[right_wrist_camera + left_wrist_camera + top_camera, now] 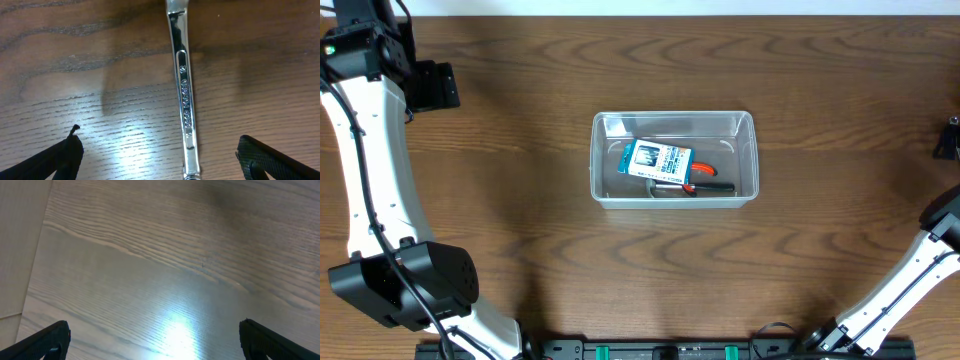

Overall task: Pack container
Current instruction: 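Lower the right gripper over the chrome wrench and grasp it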

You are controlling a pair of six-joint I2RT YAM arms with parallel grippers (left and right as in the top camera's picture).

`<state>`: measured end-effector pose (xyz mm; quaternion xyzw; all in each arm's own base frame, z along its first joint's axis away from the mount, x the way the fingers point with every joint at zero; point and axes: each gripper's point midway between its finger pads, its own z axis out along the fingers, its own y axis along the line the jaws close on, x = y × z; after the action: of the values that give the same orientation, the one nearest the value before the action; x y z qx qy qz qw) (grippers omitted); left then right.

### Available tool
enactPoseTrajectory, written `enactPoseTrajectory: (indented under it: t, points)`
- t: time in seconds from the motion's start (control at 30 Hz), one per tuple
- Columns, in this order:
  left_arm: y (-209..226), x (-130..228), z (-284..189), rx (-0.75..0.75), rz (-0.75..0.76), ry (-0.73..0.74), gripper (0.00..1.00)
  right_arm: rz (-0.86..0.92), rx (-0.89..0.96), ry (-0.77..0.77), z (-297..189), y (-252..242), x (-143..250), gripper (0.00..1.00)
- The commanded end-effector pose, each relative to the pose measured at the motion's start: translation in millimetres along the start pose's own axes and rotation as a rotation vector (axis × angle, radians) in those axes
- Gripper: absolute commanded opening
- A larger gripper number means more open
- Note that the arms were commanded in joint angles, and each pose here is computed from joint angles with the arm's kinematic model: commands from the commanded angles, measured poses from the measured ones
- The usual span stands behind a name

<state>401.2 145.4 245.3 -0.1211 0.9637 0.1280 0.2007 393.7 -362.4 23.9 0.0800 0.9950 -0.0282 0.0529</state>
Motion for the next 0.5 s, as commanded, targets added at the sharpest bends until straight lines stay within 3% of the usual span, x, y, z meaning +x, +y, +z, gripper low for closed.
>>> enactPoseTrajectory:
  t: [0.0,0.47]
  points:
    - [3.3,-1.2,-2.6,-0.010,0.001,-0.007,0.98,-0.005,0.011,-0.001,5.4,-9.3,2.4,0.99]
    - [3.3,-1.2,-2.6,-0.010,0.001,-0.007,0.98,-0.069,-0.008,-0.019,27.4,-9.9,-2.6,0.99]
